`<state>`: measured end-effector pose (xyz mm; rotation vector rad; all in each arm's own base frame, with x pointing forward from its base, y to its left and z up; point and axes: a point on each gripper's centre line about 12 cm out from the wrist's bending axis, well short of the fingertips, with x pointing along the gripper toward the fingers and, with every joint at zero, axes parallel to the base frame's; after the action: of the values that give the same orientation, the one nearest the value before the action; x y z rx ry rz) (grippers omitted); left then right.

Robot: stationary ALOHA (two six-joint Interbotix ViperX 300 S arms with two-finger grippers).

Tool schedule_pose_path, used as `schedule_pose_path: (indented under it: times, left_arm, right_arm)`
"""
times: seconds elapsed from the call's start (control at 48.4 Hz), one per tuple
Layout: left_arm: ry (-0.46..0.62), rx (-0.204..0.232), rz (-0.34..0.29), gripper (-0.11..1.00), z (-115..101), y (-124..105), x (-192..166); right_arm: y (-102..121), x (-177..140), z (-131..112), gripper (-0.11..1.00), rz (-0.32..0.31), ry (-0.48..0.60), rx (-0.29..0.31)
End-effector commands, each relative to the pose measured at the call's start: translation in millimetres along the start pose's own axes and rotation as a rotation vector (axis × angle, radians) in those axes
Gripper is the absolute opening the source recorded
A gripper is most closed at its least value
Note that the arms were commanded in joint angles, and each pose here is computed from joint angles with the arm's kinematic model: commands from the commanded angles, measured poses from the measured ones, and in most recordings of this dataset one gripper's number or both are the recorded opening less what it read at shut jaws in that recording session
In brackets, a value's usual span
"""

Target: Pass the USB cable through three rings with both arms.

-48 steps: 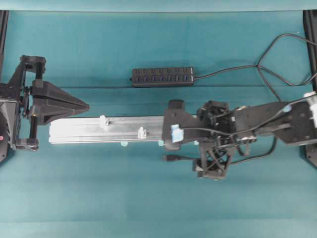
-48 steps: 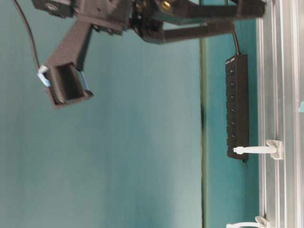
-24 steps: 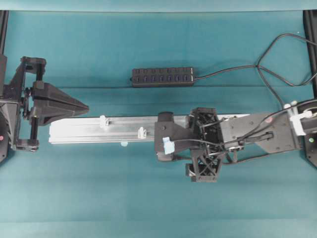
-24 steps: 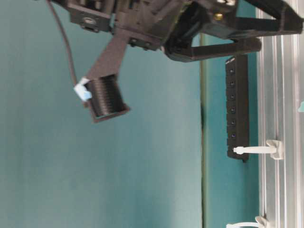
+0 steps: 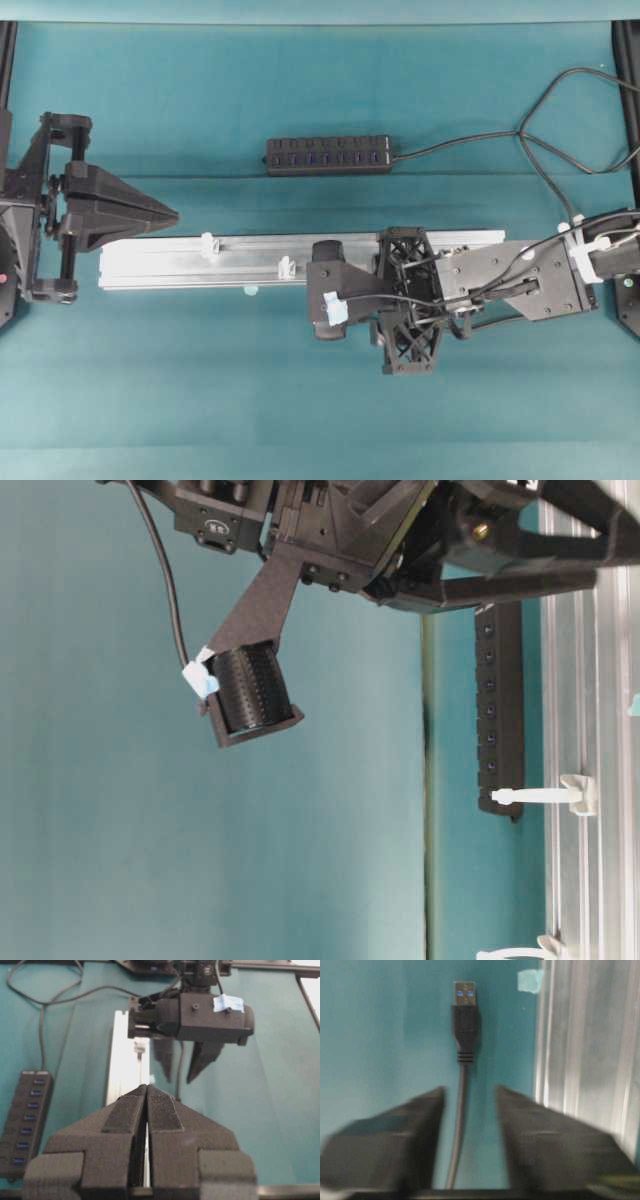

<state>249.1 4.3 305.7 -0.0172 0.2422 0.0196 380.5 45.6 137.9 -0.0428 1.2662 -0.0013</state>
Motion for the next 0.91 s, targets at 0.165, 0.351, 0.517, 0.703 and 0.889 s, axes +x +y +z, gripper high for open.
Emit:
schedule_pose_path:
  times: [0.165, 0.351, 0.517, 0.703, 0.889]
  left_arm:
    - [-0.029, 0.002, 0.01, 0.02, 10.2, 2.5, -1.3]
    - [-0.031, 0.001, 0.013, 0.02, 10.7, 3.3, -1.0]
    - [-0.035, 0.0, 0.013, 0.02, 11.2, 3.3, -1.0]
    - [-0.037, -0.002, 0.013, 0.02, 11.2, 3.3, -1.7]
    - [-0.037, -0.014, 0.013, 0.02, 11.2, 3.3, -1.7]
  right_arm:
    - [2.7, -6.6, 6.5, -0.1, 0.007, 0.003, 0.004]
    - [2.6, -6.9, 6.7, -0.1, 0.006, 0.004, 0.002]
    - [3.6, -6.9, 7.8, -0.06, 0.019, -0.005, 0.017]
    - [2.6, -6.7, 5.0, 0.24, 0.03, 0.009, 0.047]
    - [-0.5, -6.5, 4.2, 0.77, 0.026, 0.012, 0.069]
